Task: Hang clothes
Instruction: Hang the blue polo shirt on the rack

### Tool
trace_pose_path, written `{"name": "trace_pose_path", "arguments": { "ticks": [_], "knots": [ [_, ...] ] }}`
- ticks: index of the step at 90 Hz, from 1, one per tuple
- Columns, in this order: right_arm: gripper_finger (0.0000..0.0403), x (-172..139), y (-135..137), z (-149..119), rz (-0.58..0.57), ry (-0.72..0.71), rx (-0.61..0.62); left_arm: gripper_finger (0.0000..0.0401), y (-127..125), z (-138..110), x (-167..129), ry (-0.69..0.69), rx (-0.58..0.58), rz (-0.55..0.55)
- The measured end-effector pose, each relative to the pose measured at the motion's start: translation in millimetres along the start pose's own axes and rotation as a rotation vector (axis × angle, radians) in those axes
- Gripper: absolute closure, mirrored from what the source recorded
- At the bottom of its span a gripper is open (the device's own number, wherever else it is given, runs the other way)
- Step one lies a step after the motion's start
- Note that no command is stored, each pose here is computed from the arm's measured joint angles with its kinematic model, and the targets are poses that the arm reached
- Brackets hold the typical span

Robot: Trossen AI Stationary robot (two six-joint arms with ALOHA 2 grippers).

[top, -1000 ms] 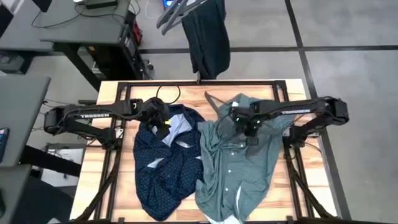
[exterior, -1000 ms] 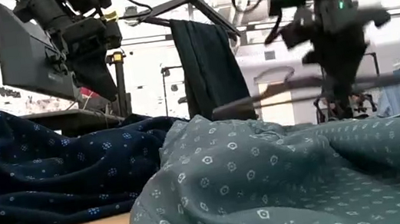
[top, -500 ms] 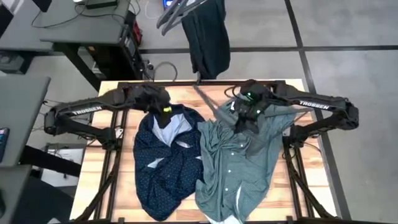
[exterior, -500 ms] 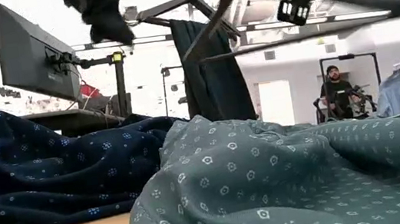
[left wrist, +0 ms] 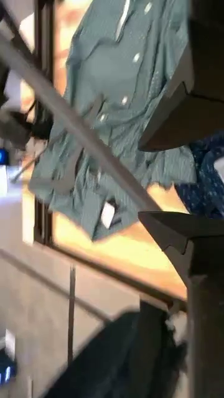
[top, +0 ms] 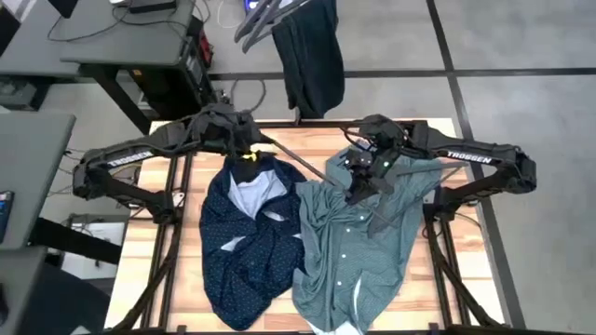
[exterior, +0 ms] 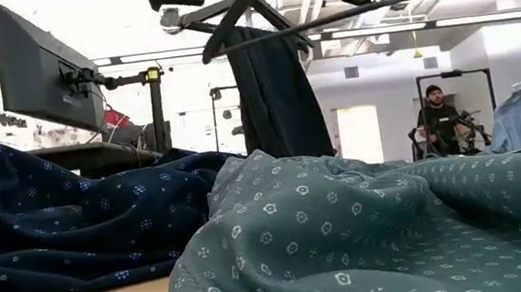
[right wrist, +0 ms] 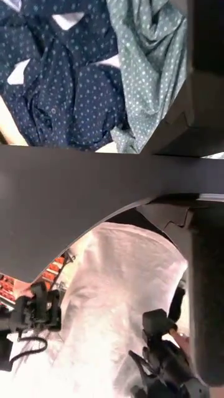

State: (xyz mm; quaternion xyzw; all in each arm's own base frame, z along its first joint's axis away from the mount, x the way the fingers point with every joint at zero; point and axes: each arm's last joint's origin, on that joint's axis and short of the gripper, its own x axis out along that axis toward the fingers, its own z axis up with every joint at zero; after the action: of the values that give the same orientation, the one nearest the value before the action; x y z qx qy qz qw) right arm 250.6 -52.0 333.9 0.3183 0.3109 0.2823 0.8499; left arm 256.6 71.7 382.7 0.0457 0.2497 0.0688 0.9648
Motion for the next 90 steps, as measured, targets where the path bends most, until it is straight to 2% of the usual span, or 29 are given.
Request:
{"name": "trace_pose_path", "arguments": {
  "ticks": [16, 35, 44, 55, 90],
  "knots": [
    [0.0343, 4, 4, -2, 0.033, 0.023, 0.025, 0.0251, -3, 0, 24, -0.004, 0.071, -0.039],
    [0.0343, 10, 9, -4, 0.061, 0.051, 0.047, 0.0251, -5, 1, 40, -0.026, 0.147, -0.057],
    [0.0343, 12, 9, -5, 0.063, 0.06, 0.06, 0.0251, -6, -1, 47, -0.023, 0.153, -0.13],
    [0.0343, 12, 10, -5, 0.083, 0.063, 0.055, 0.0251, -9, -1, 47, -0.051, 0.151, -0.228],
    [0.0343, 11, 9, -3, 0.081, 0.052, 0.036, 0.0251, -10, 5, 30, -0.096, 0.141, -0.221]
  ]
}}
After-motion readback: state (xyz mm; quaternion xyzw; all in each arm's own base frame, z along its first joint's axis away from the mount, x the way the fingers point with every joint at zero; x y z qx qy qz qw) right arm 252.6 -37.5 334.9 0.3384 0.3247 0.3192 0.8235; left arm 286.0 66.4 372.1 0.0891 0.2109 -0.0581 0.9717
